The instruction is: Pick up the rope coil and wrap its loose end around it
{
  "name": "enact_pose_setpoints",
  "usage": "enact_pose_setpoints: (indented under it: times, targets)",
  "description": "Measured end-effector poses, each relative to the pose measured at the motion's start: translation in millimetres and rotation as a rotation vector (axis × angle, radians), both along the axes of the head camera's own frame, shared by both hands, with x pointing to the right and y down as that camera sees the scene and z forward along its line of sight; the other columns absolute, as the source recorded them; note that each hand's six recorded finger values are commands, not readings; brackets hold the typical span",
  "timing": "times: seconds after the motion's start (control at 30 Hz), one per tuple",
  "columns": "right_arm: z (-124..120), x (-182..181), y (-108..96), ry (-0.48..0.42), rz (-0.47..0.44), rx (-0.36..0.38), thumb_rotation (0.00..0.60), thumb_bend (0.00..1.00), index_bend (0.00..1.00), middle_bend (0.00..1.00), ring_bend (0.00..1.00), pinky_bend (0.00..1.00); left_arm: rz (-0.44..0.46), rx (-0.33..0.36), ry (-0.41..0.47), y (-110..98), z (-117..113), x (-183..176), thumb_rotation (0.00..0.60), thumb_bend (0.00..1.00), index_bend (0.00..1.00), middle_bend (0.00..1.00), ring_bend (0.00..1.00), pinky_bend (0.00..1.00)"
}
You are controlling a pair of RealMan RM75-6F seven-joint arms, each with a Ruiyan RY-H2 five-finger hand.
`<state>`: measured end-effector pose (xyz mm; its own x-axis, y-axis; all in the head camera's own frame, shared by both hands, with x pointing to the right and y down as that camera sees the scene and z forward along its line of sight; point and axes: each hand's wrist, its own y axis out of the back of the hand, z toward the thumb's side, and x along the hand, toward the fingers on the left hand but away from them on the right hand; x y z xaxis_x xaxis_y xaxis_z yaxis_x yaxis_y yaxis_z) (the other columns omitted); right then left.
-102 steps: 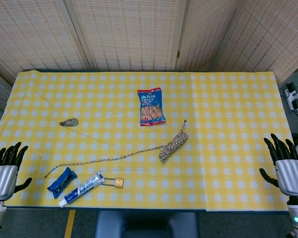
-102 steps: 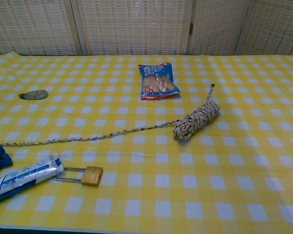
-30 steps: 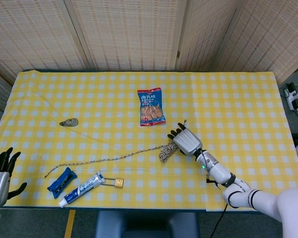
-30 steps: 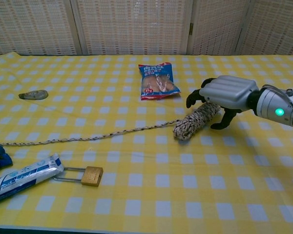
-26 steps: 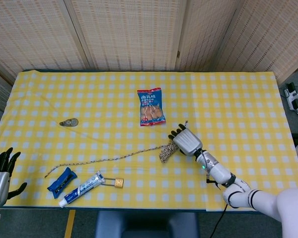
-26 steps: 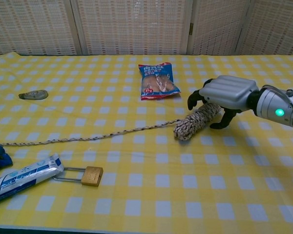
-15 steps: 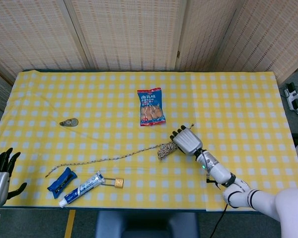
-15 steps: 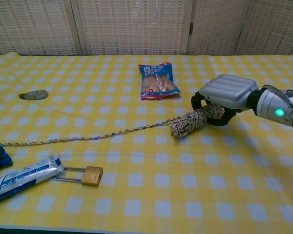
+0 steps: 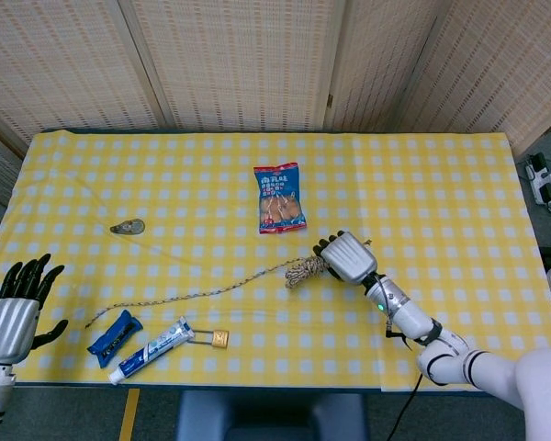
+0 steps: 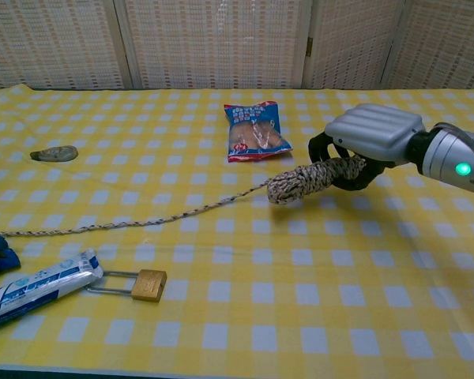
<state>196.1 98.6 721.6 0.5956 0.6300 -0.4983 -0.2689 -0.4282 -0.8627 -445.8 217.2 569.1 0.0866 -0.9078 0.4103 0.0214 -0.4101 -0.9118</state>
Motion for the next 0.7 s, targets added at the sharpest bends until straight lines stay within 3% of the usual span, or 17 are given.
enact_pose_setpoints:
  times: [0.17, 0.37, 0.57, 0.7]
  targets:
    - [-22.7, 4.8, -9.5, -0.065, 0.017, 0.040, 0.600, 0.58, 0.71, 0.59, 0.62, 0.54, 0.084, 0.003, 0.052, -25.7, 7.4, 24.2, 0.600, 0.24, 0.23, 0.15, 0.18, 0.07]
    - [-36.6, 15.1, -18.0, -0.072, 0.054, 0.067, 0.600, 0.58, 0.71, 0.59, 0.63, 0.54, 0.165, -0.056, 0.129, -48.3, 31.1, 61.5, 0.600, 0.25, 0.28, 0.19, 0.22, 0.12]
    - [-40.0, 26.0, -21.8, -0.062, 0.097, 0.080, 0.600, 0.58, 0.72, 0.60, 0.64, 0.55, 0.248, -0.115, 0.141, -49.2, 55.7, 99.2, 0.600, 0.25, 0.30, 0.19, 0.22, 0.13]
    - [-39.8, 34.2, -24.0, -0.049, 0.117, 0.087, 0.600, 0.58, 0.73, 0.60, 0.65, 0.55, 0.258, -0.158, 0.129, -43.2, 73.7, 115.1, 0.600, 0.25, 0.37, 0.19, 0.22, 0.13]
